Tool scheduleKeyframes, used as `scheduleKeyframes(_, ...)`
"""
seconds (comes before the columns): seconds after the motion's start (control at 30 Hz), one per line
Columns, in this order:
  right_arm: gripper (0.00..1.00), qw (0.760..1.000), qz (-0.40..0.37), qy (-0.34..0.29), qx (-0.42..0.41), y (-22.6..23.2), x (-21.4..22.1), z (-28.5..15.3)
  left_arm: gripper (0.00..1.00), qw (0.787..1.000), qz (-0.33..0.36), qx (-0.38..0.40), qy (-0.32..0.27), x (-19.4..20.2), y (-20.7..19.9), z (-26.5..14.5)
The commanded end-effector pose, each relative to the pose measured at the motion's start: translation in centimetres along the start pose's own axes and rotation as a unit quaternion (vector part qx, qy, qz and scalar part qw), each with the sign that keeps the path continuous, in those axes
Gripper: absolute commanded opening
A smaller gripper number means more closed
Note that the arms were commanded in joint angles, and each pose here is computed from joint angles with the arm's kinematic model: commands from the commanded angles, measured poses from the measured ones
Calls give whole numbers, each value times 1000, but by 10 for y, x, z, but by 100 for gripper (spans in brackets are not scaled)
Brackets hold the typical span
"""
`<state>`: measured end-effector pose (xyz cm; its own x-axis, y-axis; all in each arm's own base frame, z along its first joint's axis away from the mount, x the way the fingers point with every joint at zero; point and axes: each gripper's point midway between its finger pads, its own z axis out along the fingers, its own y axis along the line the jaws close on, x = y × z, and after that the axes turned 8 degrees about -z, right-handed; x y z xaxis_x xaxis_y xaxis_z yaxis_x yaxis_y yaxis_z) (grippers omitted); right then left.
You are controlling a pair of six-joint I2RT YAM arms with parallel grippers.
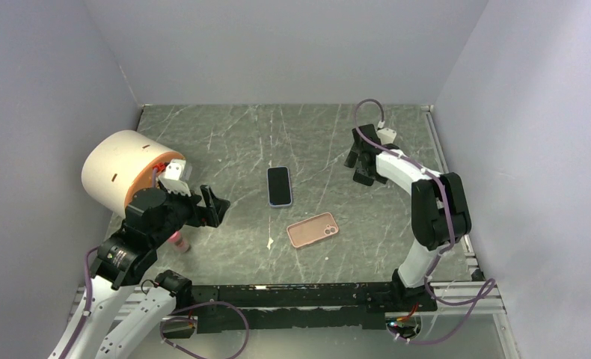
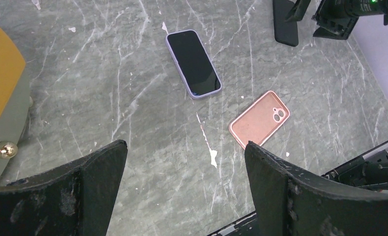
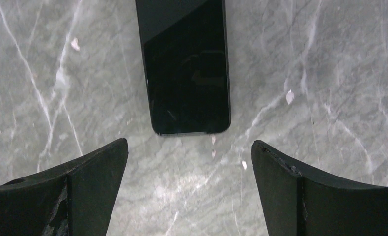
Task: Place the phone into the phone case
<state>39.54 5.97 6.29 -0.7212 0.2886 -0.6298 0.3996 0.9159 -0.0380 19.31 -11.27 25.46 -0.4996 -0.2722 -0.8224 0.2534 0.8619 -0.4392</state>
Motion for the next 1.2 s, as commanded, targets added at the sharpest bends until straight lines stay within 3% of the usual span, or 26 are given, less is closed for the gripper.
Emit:
scheduleKeyframes(0.0, 99, 999, 23, -31, -11, 9, -34, 10, 94, 1000, 0, 21, -22, -14, -11, -6)
scheduleKeyframes(0.77, 97, 1000, 20, -4, -17, 14, -48, 70, 94, 1000, 2, 20, -20, -14, -11, -4)
scheduleKeyframes(1.17, 88, 1000, 6, 16, 3, 8, -32, 86, 94, 1000, 2, 18, -20, -14, -10, -4)
